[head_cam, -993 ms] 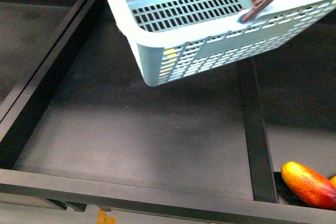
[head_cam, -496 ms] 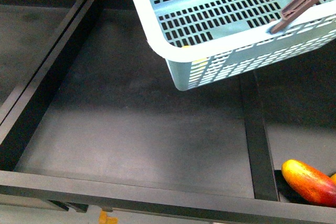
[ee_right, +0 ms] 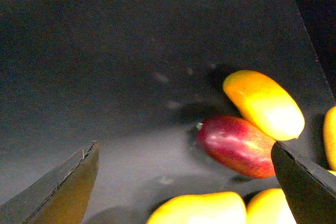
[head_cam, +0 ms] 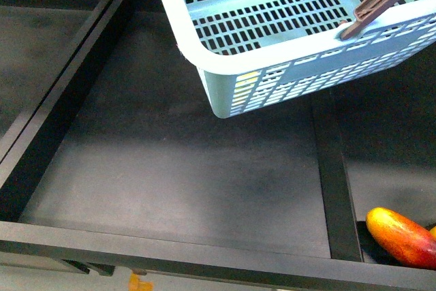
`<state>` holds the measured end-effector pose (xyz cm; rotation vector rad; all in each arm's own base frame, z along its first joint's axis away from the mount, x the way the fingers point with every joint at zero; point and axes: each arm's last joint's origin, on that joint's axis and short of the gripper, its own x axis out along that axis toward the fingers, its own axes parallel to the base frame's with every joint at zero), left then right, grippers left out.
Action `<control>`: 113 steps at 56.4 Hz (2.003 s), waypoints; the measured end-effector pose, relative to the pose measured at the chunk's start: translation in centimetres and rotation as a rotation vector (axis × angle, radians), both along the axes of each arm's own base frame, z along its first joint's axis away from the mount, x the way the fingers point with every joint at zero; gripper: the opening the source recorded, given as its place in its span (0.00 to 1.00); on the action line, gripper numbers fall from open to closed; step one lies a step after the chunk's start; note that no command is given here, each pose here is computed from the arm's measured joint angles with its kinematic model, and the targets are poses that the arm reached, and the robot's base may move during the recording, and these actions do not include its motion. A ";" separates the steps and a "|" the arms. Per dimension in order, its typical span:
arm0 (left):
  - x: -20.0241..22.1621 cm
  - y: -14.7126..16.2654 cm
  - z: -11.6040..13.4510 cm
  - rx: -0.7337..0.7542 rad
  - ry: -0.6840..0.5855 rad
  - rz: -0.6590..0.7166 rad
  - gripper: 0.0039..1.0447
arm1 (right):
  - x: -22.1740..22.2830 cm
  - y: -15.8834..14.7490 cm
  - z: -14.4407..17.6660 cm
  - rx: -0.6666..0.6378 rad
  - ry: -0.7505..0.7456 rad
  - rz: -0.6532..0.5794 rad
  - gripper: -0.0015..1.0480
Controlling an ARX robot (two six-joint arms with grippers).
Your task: Pick lemon and mango into basket
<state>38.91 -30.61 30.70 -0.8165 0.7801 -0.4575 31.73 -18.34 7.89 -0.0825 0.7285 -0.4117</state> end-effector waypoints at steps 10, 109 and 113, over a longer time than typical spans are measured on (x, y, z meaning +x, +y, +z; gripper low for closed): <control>0.0 0.0 0.0 0.000 0.000 -0.001 0.05 | 2.0 -4.0 -2.3 -0.114 0.168 0.181 0.92; 0.0 0.0 0.0 0.000 0.000 -0.001 0.05 | 5.7 -11.3 -11.3 -0.162 0.635 0.481 0.92; 0.0 0.0 0.0 0.000 0.000 -0.001 0.05 | 5.8 -11.4 -11.4 -0.165 0.643 0.475 0.92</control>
